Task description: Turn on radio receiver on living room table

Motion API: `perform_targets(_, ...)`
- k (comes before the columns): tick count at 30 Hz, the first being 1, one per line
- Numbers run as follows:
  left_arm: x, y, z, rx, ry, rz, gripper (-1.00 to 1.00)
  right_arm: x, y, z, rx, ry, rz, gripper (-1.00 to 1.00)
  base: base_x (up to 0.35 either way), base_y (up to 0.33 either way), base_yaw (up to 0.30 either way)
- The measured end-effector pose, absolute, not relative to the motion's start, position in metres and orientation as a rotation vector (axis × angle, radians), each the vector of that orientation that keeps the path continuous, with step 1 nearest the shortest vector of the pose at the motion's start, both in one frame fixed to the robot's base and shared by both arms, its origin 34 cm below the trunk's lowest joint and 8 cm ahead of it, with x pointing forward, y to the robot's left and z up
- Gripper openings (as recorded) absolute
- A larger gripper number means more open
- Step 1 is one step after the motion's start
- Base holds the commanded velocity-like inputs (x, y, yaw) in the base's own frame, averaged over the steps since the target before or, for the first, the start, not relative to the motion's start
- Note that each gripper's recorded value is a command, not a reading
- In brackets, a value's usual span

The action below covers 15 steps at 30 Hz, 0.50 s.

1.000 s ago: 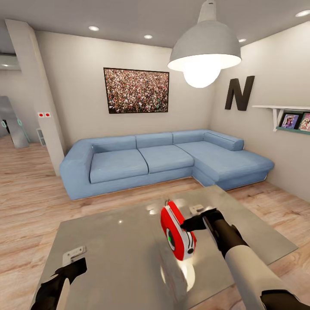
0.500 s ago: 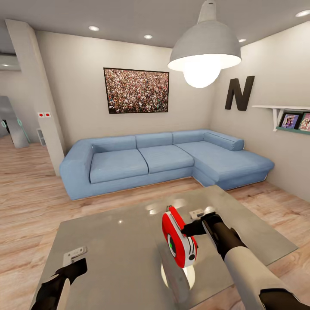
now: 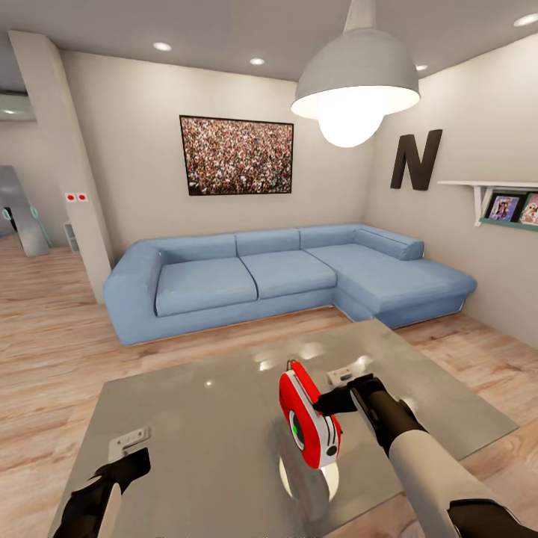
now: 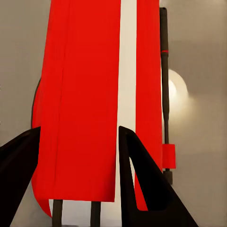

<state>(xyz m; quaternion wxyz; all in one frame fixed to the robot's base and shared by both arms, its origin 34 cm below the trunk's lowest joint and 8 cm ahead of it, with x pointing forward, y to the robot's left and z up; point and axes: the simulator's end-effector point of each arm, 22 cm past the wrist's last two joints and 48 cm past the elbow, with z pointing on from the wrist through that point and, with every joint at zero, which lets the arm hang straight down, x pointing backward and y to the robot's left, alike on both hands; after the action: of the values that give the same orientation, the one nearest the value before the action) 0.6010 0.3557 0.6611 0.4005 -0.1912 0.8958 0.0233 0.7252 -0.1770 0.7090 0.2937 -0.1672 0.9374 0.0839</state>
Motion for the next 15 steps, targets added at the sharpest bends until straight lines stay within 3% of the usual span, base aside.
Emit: perform_targets(15, 0.6009, 0.3545, 0.6573, -0.484, 2.266, 0.054, -1.00, 0.7244, -0.1768, 0.7044, -0.447, 2.497, 0.224, -1.00, 0.000, 0.000, 0.000)
